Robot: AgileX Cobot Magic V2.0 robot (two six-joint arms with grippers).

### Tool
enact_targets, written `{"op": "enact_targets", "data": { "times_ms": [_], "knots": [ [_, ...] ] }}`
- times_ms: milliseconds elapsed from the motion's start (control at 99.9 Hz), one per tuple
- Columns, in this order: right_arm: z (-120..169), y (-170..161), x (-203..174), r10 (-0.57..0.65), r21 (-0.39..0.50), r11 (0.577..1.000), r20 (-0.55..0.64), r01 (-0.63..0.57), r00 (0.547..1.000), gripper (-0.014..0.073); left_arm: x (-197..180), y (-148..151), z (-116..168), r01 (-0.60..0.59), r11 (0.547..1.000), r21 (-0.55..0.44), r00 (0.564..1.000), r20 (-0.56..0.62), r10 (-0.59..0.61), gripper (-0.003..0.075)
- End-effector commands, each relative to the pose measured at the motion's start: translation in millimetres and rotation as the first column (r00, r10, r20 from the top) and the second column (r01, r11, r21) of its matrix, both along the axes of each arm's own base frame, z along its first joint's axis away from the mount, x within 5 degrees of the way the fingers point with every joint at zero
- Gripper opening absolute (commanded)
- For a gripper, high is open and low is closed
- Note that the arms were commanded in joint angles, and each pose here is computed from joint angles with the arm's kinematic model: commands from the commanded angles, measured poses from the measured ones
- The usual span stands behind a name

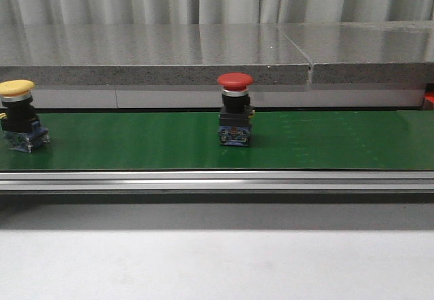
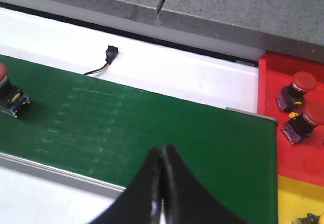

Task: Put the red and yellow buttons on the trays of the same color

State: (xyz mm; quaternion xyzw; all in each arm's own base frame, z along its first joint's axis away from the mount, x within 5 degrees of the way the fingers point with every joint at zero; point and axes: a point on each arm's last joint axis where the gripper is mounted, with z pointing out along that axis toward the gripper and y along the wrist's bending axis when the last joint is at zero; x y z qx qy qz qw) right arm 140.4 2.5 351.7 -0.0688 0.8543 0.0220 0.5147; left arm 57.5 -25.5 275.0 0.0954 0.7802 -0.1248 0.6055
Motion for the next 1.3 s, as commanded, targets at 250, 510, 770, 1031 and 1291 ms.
{"op": "enact_targets", "data": {
  "times_ms": [250, 510, 770, 1031, 1291],
  "knots": [
    [10.9, 0.5, 0.0, -0.001, 0.010, 1.000, 0.052, 0.001, 0.999, 0.0472, 1.5, 1.4, 13.6, -0.022, 0.999, -0.048, 0.997, 0.075, 0.026, -0.0019],
    [6.9, 2.2, 10.6, 0.035, 0.024, 0.999, -0.028, -0.035, 0.999, 0.0624, 1.5, 1.4, 13.6, -0.022, 0.999, -0.048, 0.997, 0.075, 0.026, -0.0019],
    [-0.5, 12.9, 50.8, 0.172, 0.043, 0.985, -0.180, -0.167, 0.968, 0.0624, 1.5, 1.4, 13.6, -0.022, 0.999, -0.048, 0.997, 0.075, 0.026, -0.0019],
    [-22.9, 38.4, 97.2, 0.274, 0.040, 0.961, -0.251, -0.273, 0.928, 0.0624, 1.5, 1.4, 13.6, -0.022, 0.999, -0.048, 0.997, 0.075, 0.026, -0.0019],
    [-42.9, 67.5, 139.2, 0.339, 0.038, 0.938, -0.292, -0.343, 0.894, 0.0624, 1.5, 1.4, 13.6, -0.022, 0.999, -0.048, 0.997, 0.075, 0.026, -0.0019]
  ]
}}
